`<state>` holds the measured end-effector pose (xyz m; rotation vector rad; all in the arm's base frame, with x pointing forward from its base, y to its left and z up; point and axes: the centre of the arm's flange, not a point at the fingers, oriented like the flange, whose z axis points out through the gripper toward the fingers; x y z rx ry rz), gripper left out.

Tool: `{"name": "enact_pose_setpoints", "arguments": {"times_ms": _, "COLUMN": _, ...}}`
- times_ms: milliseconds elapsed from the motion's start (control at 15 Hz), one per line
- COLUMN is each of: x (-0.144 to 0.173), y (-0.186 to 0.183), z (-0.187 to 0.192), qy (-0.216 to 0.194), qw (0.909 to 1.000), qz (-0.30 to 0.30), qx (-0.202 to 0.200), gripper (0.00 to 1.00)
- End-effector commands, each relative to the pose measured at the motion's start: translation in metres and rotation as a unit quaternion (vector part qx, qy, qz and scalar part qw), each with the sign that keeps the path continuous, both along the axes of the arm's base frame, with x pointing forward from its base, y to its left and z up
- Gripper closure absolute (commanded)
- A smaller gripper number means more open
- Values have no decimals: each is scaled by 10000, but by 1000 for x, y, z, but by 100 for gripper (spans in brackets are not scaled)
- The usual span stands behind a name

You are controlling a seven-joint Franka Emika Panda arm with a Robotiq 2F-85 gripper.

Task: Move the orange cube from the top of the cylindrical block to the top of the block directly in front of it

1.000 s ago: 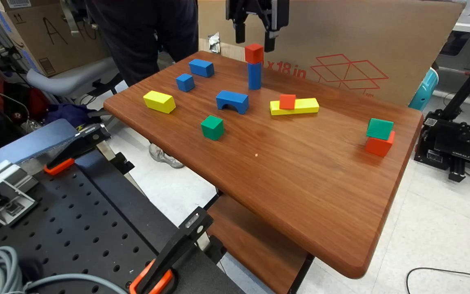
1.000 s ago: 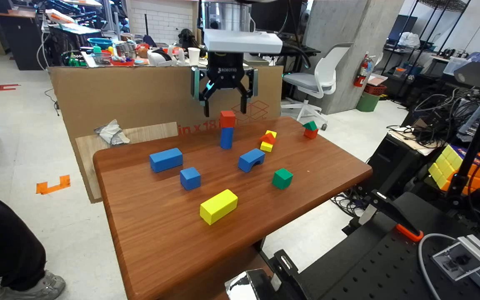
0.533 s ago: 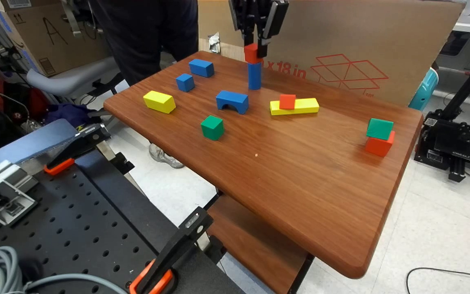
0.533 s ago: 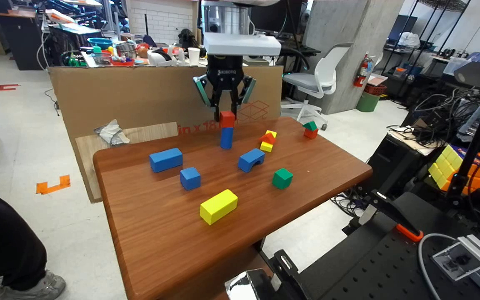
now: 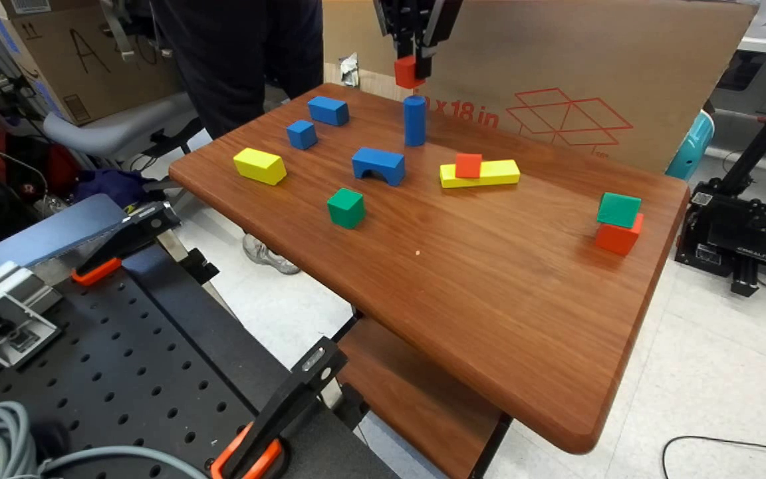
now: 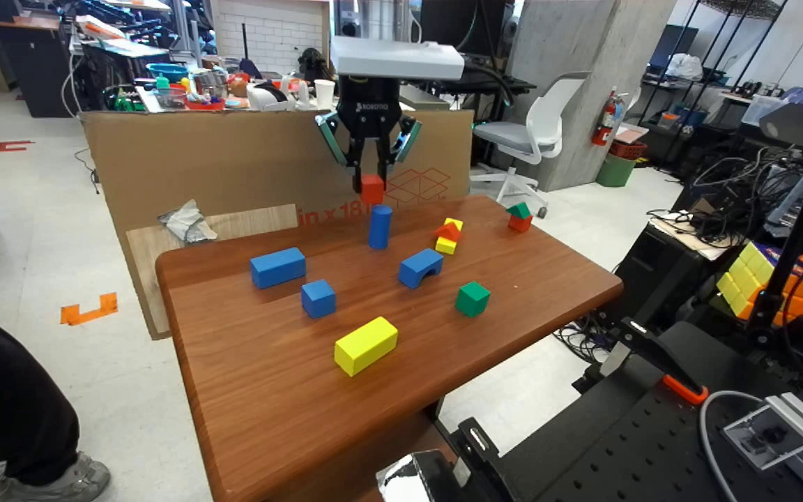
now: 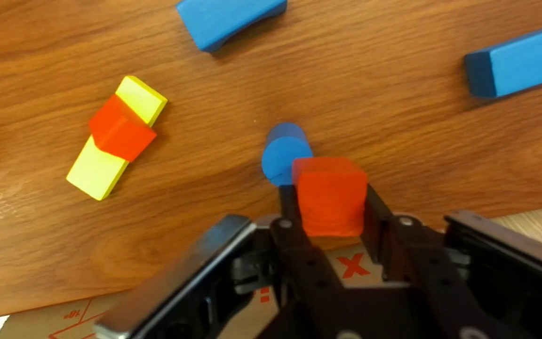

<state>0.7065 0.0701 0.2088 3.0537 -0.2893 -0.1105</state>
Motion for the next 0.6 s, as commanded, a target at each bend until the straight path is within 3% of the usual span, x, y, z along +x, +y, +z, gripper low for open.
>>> {"name": "enact_pose_setpoints", "arguments": {"times_ms": 0, "x": -30, "y": 4, "z": 22, "qy": -72, "qw": 9998, "qz": 194, "qx": 61, "gripper": 92}}
{"name": "enact_pose_setpoints", "arguments": {"times_ms": 533, "x": -66, "y": -5, "z": 16, "qy": 109, "qw": 9988, "qz": 466, "qx": 118, "gripper": 92}}
